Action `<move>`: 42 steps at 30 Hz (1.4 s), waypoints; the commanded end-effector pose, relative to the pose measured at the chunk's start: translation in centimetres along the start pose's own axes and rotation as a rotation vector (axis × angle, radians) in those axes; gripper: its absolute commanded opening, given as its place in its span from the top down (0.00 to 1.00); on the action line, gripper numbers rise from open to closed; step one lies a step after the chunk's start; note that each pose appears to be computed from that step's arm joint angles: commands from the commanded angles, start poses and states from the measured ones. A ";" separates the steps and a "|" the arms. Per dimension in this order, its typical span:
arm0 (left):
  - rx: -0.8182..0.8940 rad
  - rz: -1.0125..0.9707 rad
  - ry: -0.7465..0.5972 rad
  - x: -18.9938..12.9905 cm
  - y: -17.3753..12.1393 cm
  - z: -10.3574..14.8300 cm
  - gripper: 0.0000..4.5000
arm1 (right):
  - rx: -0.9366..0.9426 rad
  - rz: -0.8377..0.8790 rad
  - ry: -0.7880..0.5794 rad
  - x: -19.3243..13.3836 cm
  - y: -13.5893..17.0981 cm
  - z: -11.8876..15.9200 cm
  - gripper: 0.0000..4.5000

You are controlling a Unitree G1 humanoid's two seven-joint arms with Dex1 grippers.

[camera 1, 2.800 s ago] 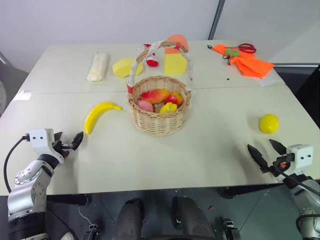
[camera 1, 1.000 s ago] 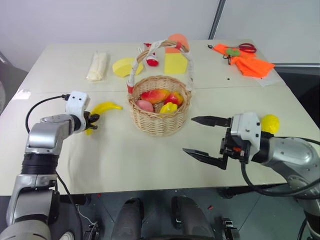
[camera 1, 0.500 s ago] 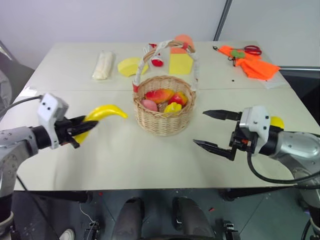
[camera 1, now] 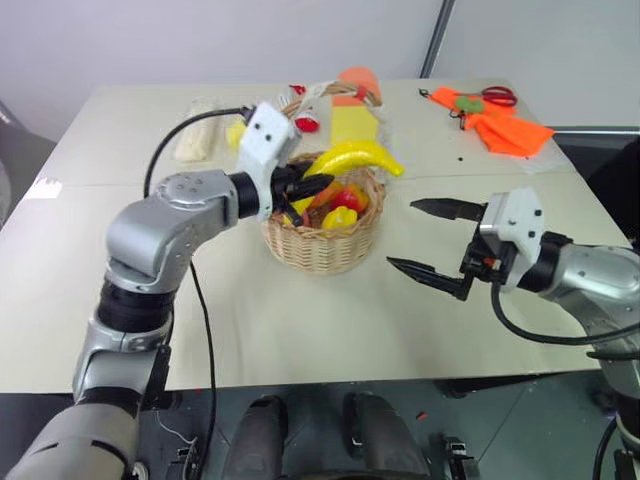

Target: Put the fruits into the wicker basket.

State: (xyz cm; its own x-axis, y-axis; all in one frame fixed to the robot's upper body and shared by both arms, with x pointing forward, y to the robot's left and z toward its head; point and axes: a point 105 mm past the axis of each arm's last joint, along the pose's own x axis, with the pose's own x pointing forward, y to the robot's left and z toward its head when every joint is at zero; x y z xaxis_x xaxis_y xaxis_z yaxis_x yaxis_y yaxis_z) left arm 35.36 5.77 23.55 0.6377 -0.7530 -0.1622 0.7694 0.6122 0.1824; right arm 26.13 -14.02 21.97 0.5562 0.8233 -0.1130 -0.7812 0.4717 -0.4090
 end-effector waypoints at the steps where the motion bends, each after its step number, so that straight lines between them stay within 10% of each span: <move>1: 0.065 -0.003 -0.017 0.2 0.1 0.8 0.87 | -0.035 -0.049 -0.017 -0.6 -0.4 1.0 0.00; 7: 0.088 0.002 -0.056 -0.1 0.3 1.4 0.24 | 0.014 -0.303 0.112 -3.5 -4.0 -1.9 0.00; 20: 0.098 -0.420 -0.211 -3.9 -7.8 0.8 0.24 | 0.281 -1.104 0.415 -15.2 -11.6 -12.4 0.00; 37: 0.060 -0.469 -0.182 -3.5 -9.1 -0.1 0.24 | 0.510 -1.137 0.428 -14.3 -11.5 -18.1 0.00; 42: 0.064 -0.437 -0.171 -3.6 -8.7 -0.6 0.23 | 0.487 -1.133 0.396 -14.4 -11.9 -17.8 0.40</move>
State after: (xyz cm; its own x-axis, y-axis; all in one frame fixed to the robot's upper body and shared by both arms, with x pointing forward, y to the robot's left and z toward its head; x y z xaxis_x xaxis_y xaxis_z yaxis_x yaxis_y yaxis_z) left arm 26.58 3.14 21.35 0.2282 -0.9688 -0.0969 0.9647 0.2116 0.1565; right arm 32.30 -36.80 10.62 0.9357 -0.2134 -0.2810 0.1993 0.9768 -0.0782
